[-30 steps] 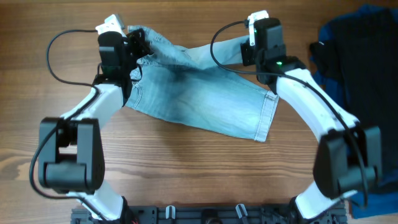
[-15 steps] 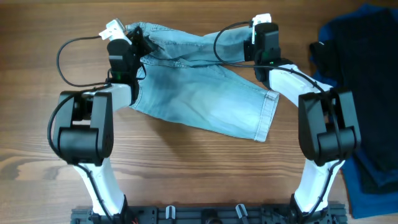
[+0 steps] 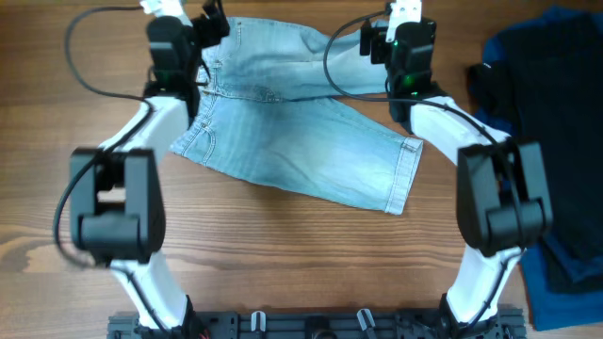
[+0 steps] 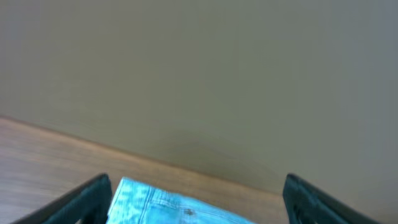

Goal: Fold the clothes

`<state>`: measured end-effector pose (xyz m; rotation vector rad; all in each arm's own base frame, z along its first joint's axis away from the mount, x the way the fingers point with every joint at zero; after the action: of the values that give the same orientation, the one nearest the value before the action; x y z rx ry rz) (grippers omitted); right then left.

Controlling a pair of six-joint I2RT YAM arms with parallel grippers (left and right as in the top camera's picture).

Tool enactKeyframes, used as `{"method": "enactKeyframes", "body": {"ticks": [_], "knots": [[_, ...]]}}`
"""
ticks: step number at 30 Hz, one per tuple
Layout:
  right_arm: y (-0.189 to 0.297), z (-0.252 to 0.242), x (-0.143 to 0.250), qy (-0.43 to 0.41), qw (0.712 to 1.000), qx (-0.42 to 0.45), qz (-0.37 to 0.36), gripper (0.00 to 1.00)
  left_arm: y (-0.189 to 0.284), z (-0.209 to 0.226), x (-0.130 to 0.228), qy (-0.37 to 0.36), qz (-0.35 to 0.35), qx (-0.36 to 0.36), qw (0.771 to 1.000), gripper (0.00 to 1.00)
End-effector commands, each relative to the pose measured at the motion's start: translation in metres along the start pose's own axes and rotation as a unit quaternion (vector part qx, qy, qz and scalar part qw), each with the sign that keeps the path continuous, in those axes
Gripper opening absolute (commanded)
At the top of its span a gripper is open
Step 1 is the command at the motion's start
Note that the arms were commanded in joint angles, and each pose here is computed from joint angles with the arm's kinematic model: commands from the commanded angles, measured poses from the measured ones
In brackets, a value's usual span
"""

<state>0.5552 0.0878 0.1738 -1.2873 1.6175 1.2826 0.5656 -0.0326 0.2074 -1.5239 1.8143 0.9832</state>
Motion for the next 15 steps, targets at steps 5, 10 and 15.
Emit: {"method": "enactKeyframes", "body": {"ticks": [5,10,15], "knots": [[0.100,-0.027,-0.060,-0.010,0.996,-0.065,0.063,0.99,0.100,0.008,-0.077,0.005,0.059,-0.103,0.993,0.96],[0.163,-0.012,-0.034,-0.064,0.969,-0.154,0.181,0.99,0.144,0.027,-0.038,0.019,0.178,-0.181,0.967,0.66],[0.196,0.012,0.018,-0.084,0.921,-0.222,0.310,0.46,0.170,0.058,0.017,0.048,0.297,-0.261,0.917,0.06]]}}
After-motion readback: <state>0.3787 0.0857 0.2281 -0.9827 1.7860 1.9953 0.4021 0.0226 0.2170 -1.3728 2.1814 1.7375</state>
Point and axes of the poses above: each gripper's point midway between its finger pads, its own y axis back along the fingers, its own z axis along the line the jaws close on, x = y × z, the point moved 3 cm from there along y, back along the fingers, and after that the axes turned 11 degrees about y, right-handed, at the moved point
